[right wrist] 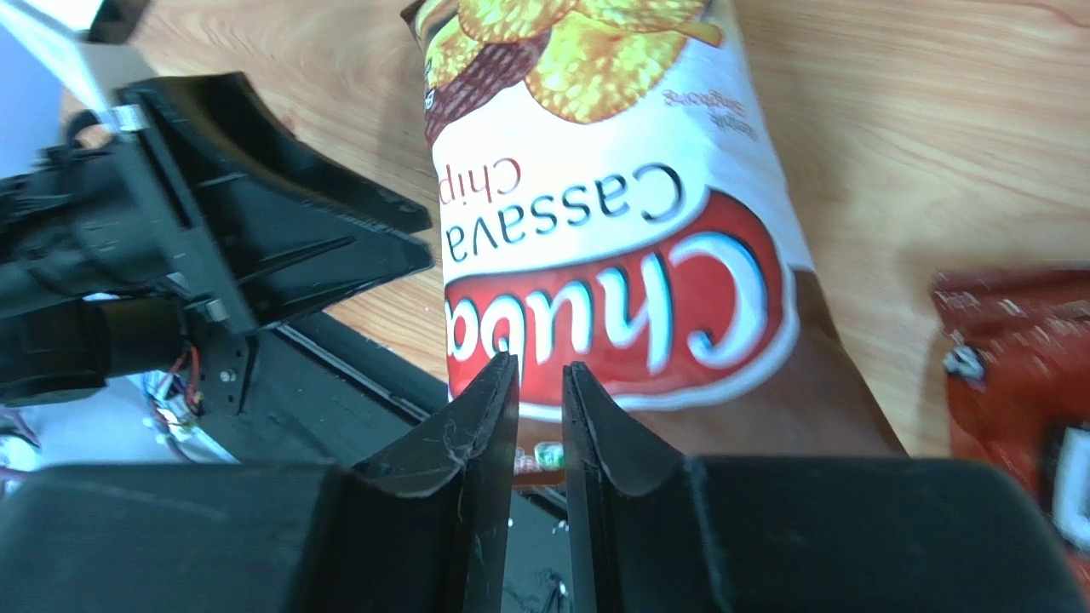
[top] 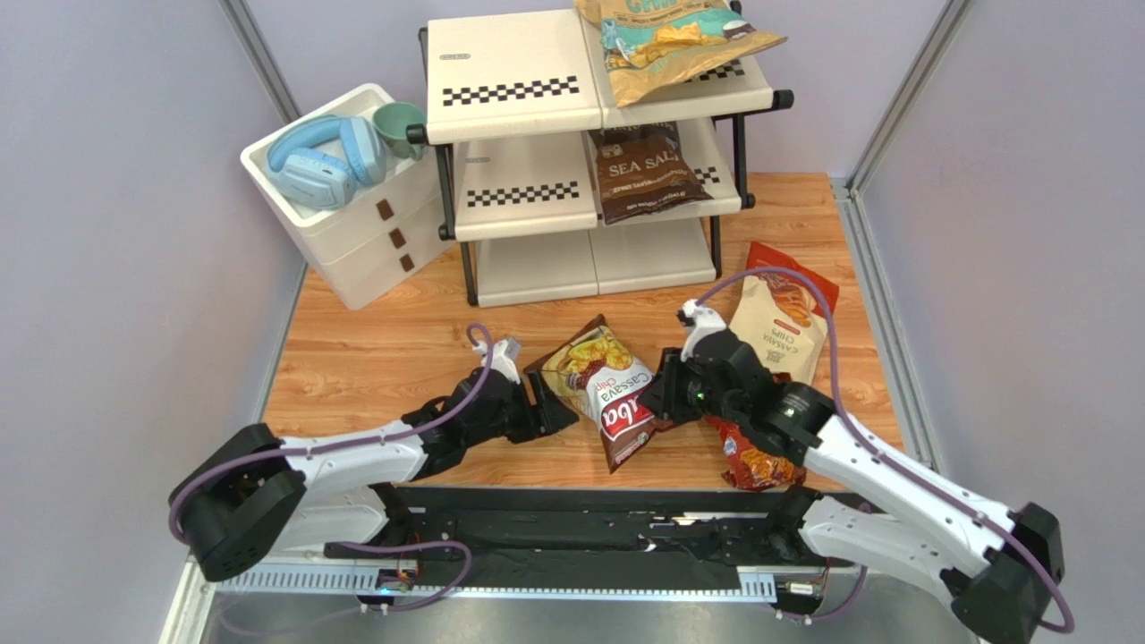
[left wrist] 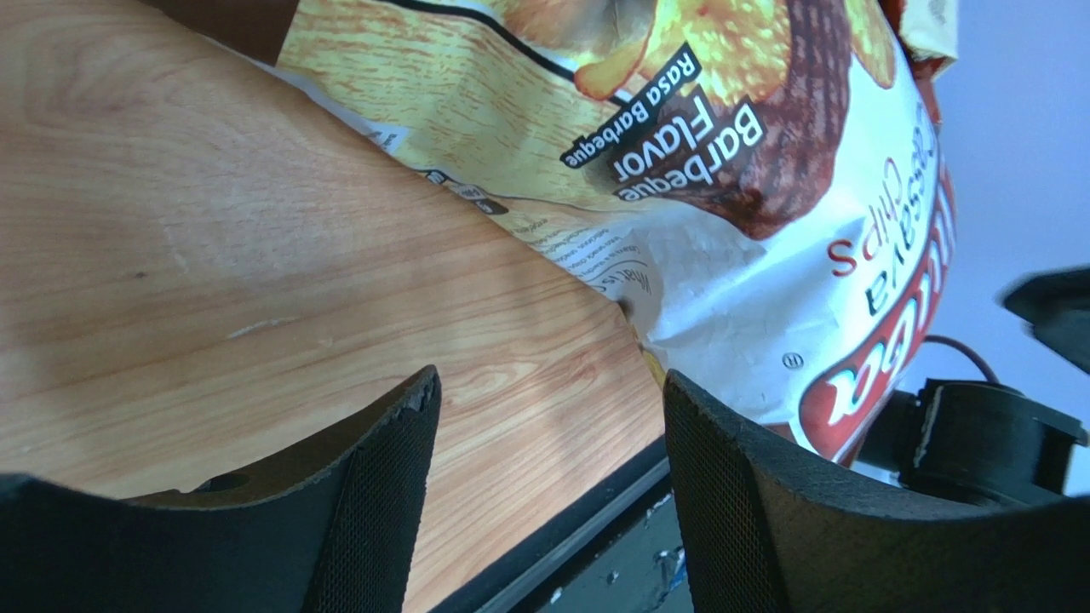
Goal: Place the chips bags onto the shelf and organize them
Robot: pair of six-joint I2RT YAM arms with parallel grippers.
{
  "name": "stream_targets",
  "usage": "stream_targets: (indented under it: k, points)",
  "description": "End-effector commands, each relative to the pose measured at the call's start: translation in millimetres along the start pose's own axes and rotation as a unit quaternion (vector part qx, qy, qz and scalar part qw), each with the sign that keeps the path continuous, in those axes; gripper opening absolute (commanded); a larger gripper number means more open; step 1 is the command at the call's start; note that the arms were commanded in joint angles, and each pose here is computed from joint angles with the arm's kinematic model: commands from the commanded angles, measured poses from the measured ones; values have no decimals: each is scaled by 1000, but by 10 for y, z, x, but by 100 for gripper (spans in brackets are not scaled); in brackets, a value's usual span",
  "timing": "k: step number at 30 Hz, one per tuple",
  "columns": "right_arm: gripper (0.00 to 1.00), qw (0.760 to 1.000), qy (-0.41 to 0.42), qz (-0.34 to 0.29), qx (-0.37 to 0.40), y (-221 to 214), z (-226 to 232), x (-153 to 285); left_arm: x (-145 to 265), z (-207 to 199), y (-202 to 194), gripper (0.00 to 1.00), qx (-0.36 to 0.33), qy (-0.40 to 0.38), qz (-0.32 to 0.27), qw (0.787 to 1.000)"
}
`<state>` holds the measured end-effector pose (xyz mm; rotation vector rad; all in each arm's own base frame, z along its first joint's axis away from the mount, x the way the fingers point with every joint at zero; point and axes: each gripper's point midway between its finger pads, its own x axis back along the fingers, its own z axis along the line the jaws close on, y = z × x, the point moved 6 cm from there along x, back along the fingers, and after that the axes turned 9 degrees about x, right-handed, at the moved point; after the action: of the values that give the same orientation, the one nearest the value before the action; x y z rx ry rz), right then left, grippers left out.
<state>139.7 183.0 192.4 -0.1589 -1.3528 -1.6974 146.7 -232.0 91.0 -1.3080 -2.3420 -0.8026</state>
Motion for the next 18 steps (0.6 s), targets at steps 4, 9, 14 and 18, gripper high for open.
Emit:
stream_targets:
  k: [4,9,14,18]
  points:
    - [24,996,67,-44,42,380,315,-323,226,88,25,70,11,-7,-36,999]
    - [23,997,65,-11,30,223,286,-578,276,142,0,70,24,-20,-44,999]
    - [22,996,62,50,34,-239,272,-808,265,177,-11,71,22,-20,-45,999]
    - [21,995,51,80,37,-482,238,-927,223,193,-12,71,26,-22,-48,998]
